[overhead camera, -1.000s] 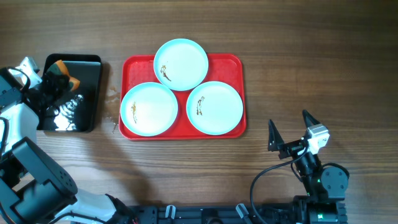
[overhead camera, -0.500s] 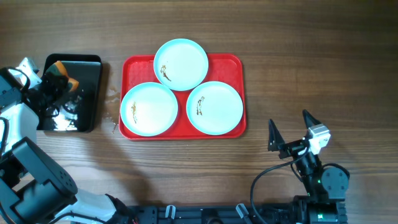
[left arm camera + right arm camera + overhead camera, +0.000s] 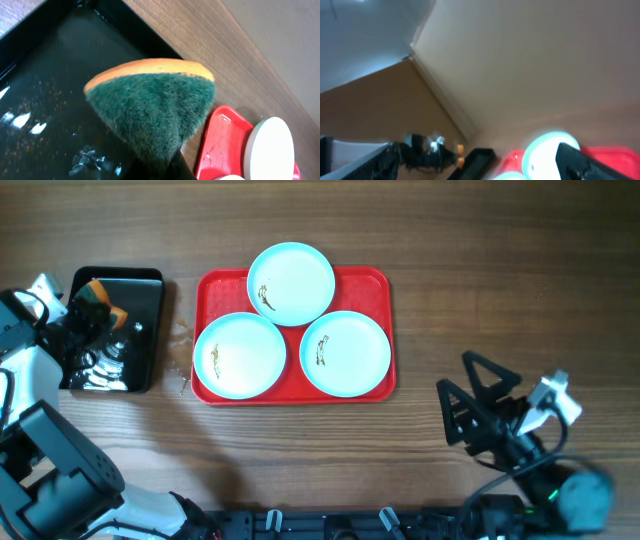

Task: Clean dirty plates on tray and stack at the side

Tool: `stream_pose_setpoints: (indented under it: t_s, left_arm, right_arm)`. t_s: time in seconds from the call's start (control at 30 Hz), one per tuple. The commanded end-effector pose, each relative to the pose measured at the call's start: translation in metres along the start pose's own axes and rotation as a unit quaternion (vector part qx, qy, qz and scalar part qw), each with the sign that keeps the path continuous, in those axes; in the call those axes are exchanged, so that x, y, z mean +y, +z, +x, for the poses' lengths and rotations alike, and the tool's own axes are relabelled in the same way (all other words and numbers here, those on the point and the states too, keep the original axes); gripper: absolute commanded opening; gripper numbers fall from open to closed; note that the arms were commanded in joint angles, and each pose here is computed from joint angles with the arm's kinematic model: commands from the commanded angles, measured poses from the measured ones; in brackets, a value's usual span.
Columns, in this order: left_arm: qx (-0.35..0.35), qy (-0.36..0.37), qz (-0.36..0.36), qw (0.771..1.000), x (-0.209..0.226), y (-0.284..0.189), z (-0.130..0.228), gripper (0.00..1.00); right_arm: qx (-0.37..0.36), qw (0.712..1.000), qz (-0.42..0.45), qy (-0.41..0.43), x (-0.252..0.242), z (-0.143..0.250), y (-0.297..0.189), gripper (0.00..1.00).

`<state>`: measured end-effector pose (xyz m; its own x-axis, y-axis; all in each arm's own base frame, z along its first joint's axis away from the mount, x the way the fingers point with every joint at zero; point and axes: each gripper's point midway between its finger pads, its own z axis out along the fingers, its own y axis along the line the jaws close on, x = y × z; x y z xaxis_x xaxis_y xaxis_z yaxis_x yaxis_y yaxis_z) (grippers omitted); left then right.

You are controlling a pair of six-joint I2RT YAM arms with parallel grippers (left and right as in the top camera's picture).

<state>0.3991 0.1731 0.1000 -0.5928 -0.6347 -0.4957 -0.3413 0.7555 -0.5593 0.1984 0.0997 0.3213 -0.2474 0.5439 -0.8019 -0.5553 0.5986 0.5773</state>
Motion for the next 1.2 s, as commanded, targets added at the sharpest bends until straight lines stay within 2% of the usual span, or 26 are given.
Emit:
stream_pose_setpoints:
  t_s: [0.0,0.07,0.1,0.17,0.23,0.27,0.33,0.4,0.47,0.6,0.63,0.73,0.83,0.9,0.97,1.07,1.17]
  left_arm:
    - [0.007,0.003,-0.001,1.0,0.004,0.003,0.006,0.04]
    - [0.007,0.003,-0.001,1.0,0.004,0.003,0.006,0.04]
    - [0.009,0.002,-0.001,1.0,0.005,0.003,0.006,0.04]
    - [0.009,0.002,-0.001,1.0,0.005,0.003,0.006,0.04]
    - [0.009,0.002,-0.001,1.0,0.005,0.003,0.006,0.04]
    - [0.008,0.002,-0.001,1.0,0.005,0.003,0.006,0.04]
    - [0.008,0.003,-0.001,1.0,0.005,0.003,0.006,0.04]
    - [0.008,0.003,-0.001,1.0,0.005,0.003,0.006,0.04]
    - [0.008,0.003,-0.001,1.0,0.005,0.003,0.006,0.04]
    - [0.002,0.007,0.0,1.0,0.004,0.003,0.003,0.04]
    - [0.003,0.007,0.0,1.0,0.004,0.003,0.003,0.04]
    - [0.005,0.005,-0.001,1.0,0.004,0.003,0.005,0.04]
    - [0.005,0.005,-0.001,1.0,0.004,0.003,0.005,0.04]
    - [0.005,0.005,-0.001,1.0,0.004,0.003,0.005,0.04]
    - [0.005,0.005,-0.001,1.0,0.004,0.003,0.005,0.04]
    - [0.006,0.004,-0.001,1.0,0.004,0.003,0.005,0.04]
    - [0.005,0.005,-0.001,1.0,0.004,0.003,0.005,0.04]
  right_arm:
    - [0.126,0.984,0.027,-0.122,0.017,-0.035,0.032,1.0]
    - [0.243,0.964,0.029,-0.103,0.016,-0.036,0.055,0.99]
    - [0.342,0.935,0.036,-0.083,0.009,-0.021,0.082,1.0]
    - [0.417,0.901,0.078,-0.088,-0.002,0.007,0.114,1.0]
    - [0.472,0.868,0.128,-0.089,-0.014,0.066,0.157,1.0]
    - [0.484,0.862,0.111,-0.1,-0.014,0.092,0.179,1.0]
    - [0.487,0.865,0.092,-0.077,-0.017,0.136,0.22,1.0]
    - [0.486,0.865,0.124,0.004,-0.031,0.168,0.242,1.0]
    - [0.513,0.846,0.139,0.027,-0.055,0.214,0.252,0.68]
    - [0.568,0.81,0.144,-0.026,-0.1,0.289,0.249,0.66]
    - [0.571,0.804,0.158,-0.038,-0.111,0.303,0.248,0.6]
    - [0.573,0.796,0.178,-0.074,-0.119,0.32,0.246,0.53]
    - [0.573,0.797,0.159,-0.104,-0.098,0.334,0.249,0.54]
    - [0.563,0.795,0.187,-0.127,-0.101,0.335,0.248,0.59]
    - [0.56,0.791,0.207,-0.137,-0.107,0.332,0.245,0.58]
    - [0.56,0.79,0.208,-0.136,-0.106,0.333,0.244,0.46]
    - [0.558,0.792,0.211,-0.131,-0.107,0.334,0.245,0.45]
